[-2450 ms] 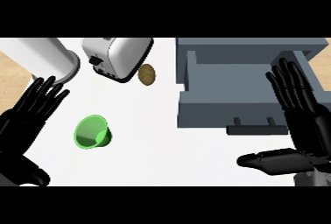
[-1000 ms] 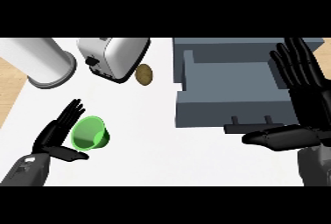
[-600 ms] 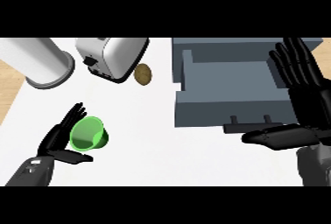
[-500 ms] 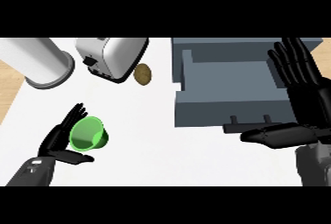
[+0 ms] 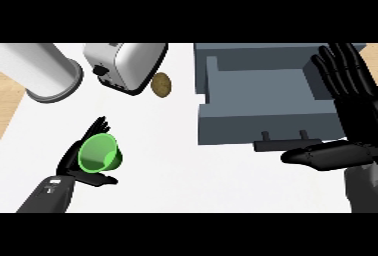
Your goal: Pick up the cup, place it into the drawer and close the drawer
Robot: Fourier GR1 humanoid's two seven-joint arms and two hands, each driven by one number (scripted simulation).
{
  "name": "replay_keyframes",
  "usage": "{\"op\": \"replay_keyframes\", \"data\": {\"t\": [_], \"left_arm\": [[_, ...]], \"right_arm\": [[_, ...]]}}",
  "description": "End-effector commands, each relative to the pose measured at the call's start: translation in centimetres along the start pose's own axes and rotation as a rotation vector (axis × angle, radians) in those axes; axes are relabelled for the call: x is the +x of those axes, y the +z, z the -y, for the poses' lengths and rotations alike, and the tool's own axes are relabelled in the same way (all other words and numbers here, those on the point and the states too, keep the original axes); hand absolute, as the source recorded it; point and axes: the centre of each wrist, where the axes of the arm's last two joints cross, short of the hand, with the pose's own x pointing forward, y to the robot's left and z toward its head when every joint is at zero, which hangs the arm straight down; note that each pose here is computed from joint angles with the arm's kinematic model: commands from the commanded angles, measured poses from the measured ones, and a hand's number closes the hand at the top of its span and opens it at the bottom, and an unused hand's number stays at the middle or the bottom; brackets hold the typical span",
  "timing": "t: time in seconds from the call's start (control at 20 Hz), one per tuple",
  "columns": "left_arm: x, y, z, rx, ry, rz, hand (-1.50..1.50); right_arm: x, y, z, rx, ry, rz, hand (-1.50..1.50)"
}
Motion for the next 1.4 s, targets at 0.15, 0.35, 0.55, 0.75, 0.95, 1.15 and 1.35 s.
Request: {"op": "replay_keyframes", "data": {"t": [0.15,0.35,0.55,0.75,0.95,1.15,1.35], "left_arm": [[-0.1,0.2,-0.1,-0.081,0.122,0.103,-1.50],[-0.3,-1.0,1.4,-0.153,0.246,0.085,-1.50],[0.3,-2.1,2.0,-0.176,0.200,0.215,1.50],[-0.2,-2.5,3.8,-0.013,0.015,0.331,1.50],[-1.3,-1.7,5.1,0.270,-0.092,0.338,1.50],[-1.0,-2.1,4.9,0.554,-0.115,0.355,1.50],[0.6,-4.8,5.7,0.428,0.102,0.516,1.50]], "right_arm": [[-0.1,0.6,-0.9,-0.007,-0.015,-0.012,-1.50],[-0.6,-0.3,0.6,-0.014,0.015,-0.015,-1.50],[-0.1,-0.5,0.1,-0.006,0.005,-0.010,-1.50],[-0.4,-0.3,0.2,-0.003,0.019,-0.027,-1.50],[-0.2,0.1,0.9,-0.012,0.026,-0.016,-1.50],[-0.3,1.8,1.8,-0.032,0.024,-0.022,-1.50],[0.3,0.3,1.7,-0.032,0.010,0.002,-1.50]]}}
